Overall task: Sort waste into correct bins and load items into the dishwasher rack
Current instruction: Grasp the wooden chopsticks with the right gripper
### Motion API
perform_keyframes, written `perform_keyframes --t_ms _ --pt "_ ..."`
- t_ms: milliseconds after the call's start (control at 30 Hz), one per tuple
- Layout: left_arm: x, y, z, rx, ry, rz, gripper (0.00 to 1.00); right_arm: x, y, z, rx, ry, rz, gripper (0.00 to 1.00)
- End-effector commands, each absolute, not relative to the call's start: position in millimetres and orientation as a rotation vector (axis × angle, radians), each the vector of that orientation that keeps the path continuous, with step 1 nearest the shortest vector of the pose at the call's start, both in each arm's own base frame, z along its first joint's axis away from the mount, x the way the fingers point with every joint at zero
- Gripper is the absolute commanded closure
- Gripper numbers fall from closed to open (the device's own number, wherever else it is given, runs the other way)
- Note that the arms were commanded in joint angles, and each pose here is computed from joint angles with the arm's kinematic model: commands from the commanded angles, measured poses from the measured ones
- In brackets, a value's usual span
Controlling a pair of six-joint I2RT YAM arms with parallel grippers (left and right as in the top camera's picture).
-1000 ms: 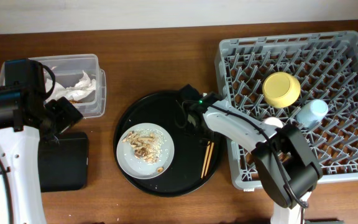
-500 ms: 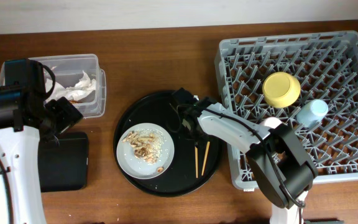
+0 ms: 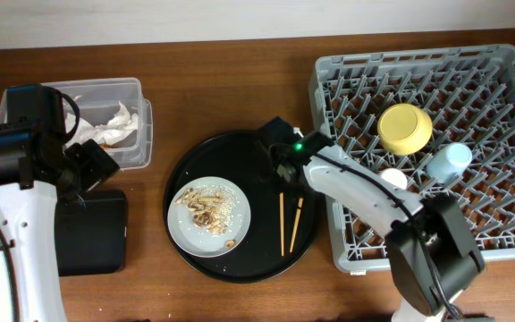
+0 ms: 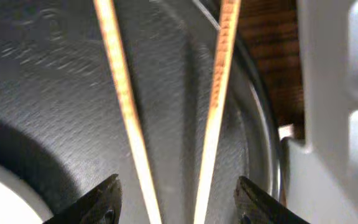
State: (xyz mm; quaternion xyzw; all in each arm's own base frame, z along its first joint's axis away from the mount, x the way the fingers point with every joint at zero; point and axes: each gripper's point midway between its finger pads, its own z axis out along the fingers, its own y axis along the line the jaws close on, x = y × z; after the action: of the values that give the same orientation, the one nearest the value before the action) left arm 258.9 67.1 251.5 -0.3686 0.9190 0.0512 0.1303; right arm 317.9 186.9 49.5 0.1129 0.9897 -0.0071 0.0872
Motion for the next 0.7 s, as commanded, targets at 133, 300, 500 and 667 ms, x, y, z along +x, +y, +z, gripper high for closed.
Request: perform_keyframes --t_ms 133,300,500,667 --pt "258.4 69.9 254.7 -1.087 2.649 0.160 0.01 316.3 175.0 6.3 0.385 3.001 -0.147 0.56" --pt "258.3 69.8 254.7 -1.087 2.649 0.160 0.01 316.3 172.4 3.5 0.387 2.998 -0.168 0.64" --pt "258.3 69.8 254.7 -1.087 2.649 0.160 0.01 310.6 166.2 -2.8 0.445 2.993 -0.198 0.72" --pt "258.4 70.0 254.7 -1.087 2.649 0.160 0.01 313.7 168.6 -2.8 0.445 2.982 -0.180 0.86"
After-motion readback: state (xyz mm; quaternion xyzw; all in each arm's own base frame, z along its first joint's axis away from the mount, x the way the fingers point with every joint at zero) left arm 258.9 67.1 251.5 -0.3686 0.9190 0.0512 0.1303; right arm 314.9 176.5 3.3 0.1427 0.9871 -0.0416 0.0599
